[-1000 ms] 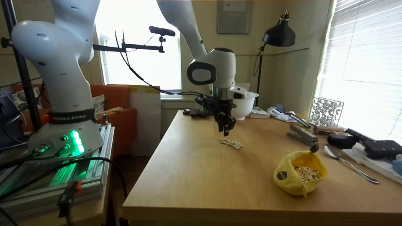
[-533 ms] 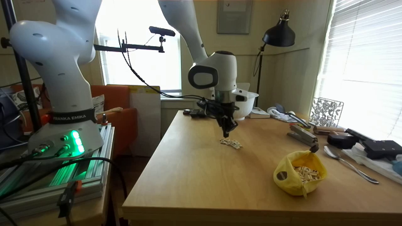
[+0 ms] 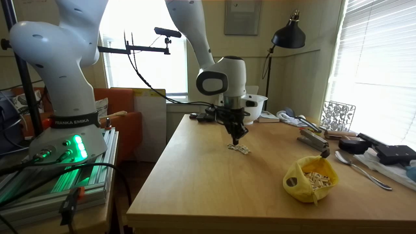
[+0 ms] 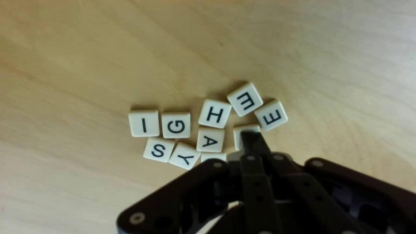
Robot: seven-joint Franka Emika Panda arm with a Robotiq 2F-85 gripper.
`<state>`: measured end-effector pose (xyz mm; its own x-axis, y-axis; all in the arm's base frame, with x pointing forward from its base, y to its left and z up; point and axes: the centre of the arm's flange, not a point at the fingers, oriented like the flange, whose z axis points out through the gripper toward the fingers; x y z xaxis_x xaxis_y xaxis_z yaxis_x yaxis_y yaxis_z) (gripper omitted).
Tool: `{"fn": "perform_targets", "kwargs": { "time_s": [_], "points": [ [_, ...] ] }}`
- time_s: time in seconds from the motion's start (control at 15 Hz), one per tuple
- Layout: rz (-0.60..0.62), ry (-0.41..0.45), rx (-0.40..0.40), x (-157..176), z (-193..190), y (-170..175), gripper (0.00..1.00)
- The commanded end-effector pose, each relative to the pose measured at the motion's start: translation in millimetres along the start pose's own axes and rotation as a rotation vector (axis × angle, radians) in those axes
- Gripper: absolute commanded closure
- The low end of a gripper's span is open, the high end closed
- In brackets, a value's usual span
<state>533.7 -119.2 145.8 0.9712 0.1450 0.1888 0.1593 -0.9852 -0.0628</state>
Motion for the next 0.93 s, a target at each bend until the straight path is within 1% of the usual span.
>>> {"fn": "perform_targets", "kwargs": {
  "time_s": [0.0, 0.27, 0.87],
  "points": [
    [-0.005, 0.007, -0.007, 7, 10, 3, 1.00],
    [0.027, 0.009, -0.002, 11, 15, -2, 1.00],
    [0.157, 0.014, -0.012, 13, 23, -20, 1.00]
  ]
}}
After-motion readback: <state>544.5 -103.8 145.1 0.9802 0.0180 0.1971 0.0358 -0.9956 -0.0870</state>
